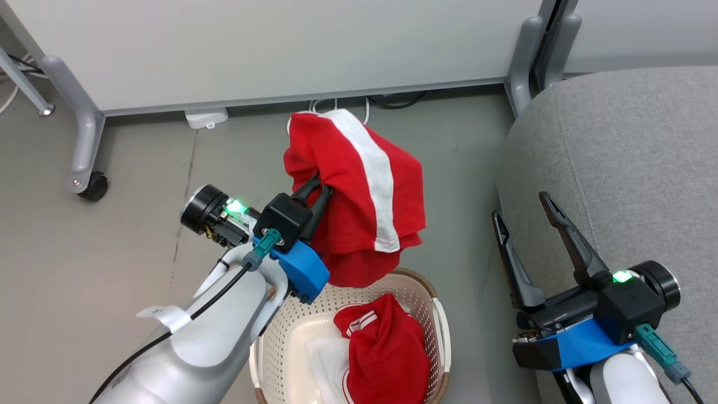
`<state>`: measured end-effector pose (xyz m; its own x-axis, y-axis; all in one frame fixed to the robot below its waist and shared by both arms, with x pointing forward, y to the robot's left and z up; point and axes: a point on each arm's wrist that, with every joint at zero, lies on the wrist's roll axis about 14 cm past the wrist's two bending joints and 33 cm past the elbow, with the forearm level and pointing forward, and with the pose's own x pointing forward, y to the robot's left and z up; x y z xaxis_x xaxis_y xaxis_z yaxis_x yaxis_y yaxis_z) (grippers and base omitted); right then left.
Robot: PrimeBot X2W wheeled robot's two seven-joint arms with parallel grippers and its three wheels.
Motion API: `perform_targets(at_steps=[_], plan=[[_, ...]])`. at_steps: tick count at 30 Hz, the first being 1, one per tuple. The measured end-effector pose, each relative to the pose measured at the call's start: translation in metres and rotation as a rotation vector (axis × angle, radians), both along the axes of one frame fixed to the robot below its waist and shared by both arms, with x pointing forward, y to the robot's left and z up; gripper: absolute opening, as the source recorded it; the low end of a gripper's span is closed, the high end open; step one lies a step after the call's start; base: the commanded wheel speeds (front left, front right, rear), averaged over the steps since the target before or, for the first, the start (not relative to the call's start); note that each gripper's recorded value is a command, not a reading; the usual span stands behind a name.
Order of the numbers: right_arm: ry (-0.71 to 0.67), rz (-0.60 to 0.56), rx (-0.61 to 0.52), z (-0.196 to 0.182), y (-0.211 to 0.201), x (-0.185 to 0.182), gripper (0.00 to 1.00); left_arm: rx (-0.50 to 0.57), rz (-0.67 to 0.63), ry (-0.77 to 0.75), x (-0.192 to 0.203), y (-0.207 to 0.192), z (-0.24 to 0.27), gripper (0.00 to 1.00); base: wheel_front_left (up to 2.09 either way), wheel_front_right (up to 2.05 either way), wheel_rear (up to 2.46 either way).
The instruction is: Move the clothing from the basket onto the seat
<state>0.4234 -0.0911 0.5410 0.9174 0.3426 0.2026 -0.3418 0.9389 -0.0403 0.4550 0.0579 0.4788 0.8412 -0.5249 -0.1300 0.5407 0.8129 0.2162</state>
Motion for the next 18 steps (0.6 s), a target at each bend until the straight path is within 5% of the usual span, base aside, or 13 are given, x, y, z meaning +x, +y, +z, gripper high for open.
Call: perform_targets(at_steps=[18], plan=[[0.0,0.018,0.026,0.006,0.008,-0.018,1.0,-0.149,-0.05,-0.285,-0.01,-0.024,0.107,0.0,0.0,0.0,0.0]])
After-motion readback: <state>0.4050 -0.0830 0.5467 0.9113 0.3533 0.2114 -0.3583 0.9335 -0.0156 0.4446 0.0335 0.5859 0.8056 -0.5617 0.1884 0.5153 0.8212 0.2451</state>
